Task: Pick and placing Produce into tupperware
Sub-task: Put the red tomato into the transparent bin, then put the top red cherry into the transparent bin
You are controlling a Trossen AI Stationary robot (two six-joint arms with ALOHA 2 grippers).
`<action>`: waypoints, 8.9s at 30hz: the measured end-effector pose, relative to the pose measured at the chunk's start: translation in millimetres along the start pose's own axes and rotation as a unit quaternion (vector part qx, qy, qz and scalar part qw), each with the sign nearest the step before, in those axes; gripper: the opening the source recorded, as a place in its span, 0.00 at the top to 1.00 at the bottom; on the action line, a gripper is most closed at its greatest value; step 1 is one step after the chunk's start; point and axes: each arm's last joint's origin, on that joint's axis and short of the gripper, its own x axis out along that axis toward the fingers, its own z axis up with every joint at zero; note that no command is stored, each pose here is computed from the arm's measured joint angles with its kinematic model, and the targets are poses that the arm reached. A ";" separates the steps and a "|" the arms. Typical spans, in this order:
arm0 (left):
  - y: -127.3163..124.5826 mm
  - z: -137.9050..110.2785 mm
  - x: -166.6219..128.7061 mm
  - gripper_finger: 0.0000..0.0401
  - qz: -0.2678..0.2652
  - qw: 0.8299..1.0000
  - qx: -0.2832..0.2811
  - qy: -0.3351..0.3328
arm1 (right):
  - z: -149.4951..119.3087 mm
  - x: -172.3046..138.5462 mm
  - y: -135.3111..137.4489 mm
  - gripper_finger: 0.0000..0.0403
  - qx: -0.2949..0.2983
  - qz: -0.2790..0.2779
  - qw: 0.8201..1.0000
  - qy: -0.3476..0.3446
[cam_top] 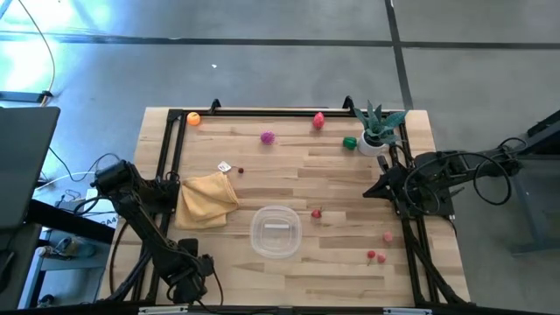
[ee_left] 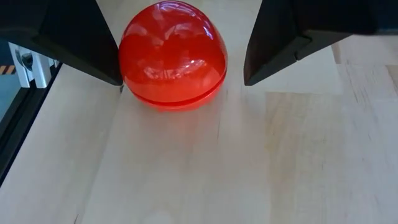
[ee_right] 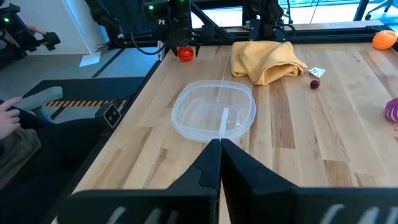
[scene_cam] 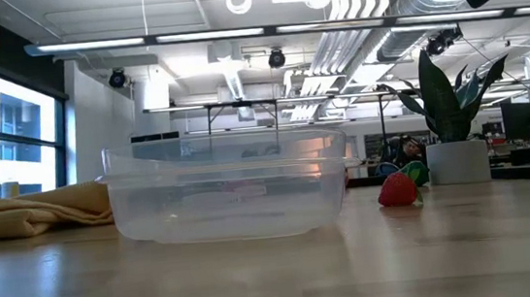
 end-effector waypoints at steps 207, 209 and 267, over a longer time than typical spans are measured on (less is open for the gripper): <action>267.7 198.4 -174.3 0.59 0.171 0.975 0.138 -0.021 | -4.1 0.0 -0.5 1.00 0.001 -0.002 1.000 0.021; 279.6 191.1 -175.3 0.59 0.163 0.976 0.133 -0.047 | -4.4 0.0 -0.5 1.00 0.002 -0.002 1.000 0.023; 348.6 143.4 -38.8 0.59 0.079 0.989 0.106 -0.070 | -4.5 0.0 -0.5 1.00 0.002 -0.002 1.000 0.023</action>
